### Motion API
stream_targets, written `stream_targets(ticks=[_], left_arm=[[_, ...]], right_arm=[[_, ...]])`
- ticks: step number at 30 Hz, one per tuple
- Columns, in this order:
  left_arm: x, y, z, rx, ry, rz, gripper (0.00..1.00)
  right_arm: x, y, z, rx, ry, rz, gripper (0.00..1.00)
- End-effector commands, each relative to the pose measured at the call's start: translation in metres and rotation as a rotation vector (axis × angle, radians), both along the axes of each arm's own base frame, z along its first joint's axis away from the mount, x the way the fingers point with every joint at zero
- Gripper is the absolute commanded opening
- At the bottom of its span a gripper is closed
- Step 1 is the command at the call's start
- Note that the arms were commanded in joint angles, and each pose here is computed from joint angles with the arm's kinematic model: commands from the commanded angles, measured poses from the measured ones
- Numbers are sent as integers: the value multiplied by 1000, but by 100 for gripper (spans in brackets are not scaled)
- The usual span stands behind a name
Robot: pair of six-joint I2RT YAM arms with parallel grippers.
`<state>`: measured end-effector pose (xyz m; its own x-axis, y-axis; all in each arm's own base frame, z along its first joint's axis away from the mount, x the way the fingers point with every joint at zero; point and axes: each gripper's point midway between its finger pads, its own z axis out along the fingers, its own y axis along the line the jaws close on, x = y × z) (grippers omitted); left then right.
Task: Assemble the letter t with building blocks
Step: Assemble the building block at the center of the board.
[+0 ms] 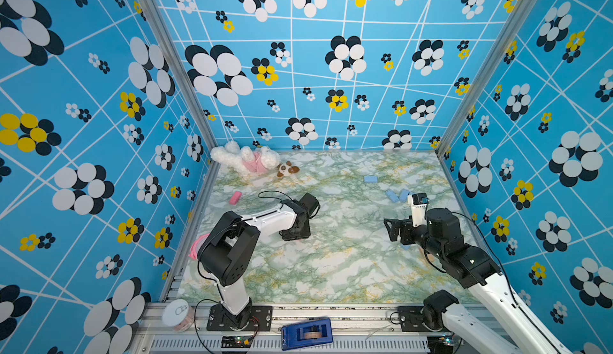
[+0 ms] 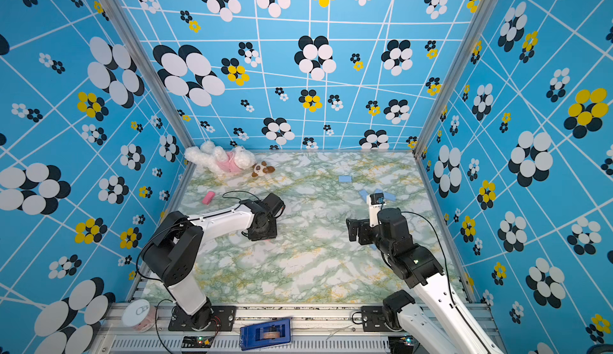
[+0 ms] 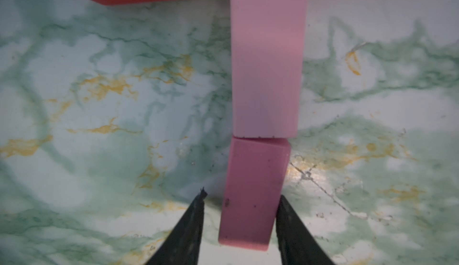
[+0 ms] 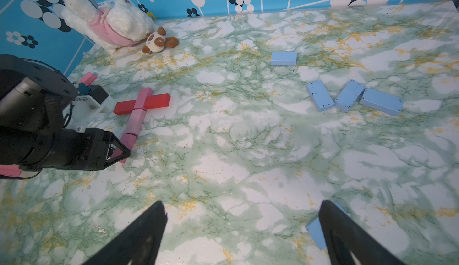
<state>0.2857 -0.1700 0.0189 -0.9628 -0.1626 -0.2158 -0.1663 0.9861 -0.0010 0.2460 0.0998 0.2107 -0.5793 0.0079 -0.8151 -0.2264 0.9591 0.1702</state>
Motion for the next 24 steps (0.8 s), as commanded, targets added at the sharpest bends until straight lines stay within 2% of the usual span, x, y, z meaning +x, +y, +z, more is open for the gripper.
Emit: stream_targets(ticks=[1, 4, 24], left_arm=[[-3, 9, 1, 32, -2, 6, 56], [-1, 5, 3, 17, -13, 2, 59], [-2, -14, 6, -50, -21, -4, 57]], right_arm=[[-2, 0, -2, 8, 2, -8, 99], [-2, 0, -2, 8, 2, -6, 99], [-3, 0, -2, 11, -1, -5, 99]])
